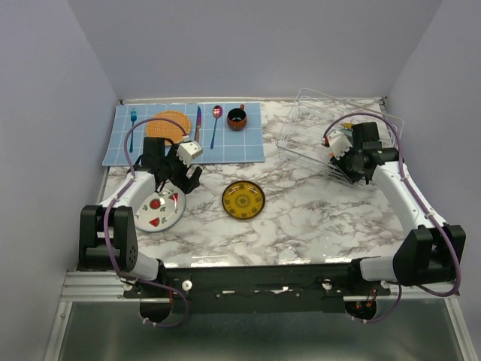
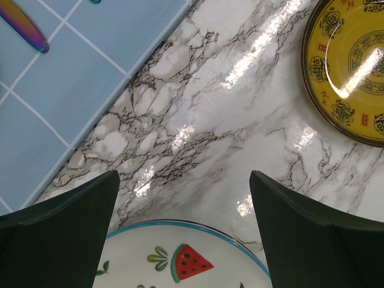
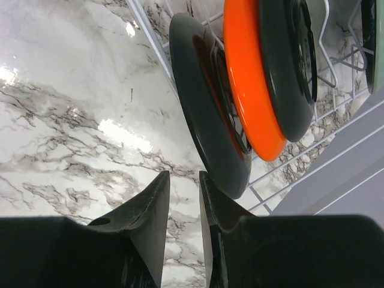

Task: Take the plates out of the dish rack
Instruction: Unload the plate from the dish rack.

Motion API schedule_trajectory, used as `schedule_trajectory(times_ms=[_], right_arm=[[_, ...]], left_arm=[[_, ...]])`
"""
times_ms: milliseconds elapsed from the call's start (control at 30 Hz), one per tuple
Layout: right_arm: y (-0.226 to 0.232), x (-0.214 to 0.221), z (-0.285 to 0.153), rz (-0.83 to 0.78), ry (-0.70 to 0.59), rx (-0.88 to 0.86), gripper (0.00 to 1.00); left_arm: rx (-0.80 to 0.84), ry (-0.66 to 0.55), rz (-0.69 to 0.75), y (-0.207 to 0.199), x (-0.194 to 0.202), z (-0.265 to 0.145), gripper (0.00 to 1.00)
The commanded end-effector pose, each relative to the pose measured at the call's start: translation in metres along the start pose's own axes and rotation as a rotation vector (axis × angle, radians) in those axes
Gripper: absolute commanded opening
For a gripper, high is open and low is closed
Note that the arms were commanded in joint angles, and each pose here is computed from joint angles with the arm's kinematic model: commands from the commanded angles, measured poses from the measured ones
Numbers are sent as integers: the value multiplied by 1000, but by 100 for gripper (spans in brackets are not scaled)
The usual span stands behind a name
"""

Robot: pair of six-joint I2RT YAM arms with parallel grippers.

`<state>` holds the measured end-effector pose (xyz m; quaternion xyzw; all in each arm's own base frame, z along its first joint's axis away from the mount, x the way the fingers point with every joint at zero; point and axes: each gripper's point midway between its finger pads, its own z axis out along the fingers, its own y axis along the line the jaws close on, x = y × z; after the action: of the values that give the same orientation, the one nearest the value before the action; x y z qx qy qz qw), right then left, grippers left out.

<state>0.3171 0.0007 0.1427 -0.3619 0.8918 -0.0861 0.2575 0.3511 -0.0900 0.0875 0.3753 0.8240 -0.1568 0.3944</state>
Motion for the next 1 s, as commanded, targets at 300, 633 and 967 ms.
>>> schedule_trajectory(times_ms=[300,633,967], right_arm=[[-14,-18,-27,4,-58,47,34],[-14,-10,-22,-16,-27,61,34],[-18,-9,-6,-24,0,62,33]], left_arm=[[-13,-5,17,2,-6,-1,99],[-12,-5,18,2,-6,1,99],[-11,3,26,2,-5,0,99]])
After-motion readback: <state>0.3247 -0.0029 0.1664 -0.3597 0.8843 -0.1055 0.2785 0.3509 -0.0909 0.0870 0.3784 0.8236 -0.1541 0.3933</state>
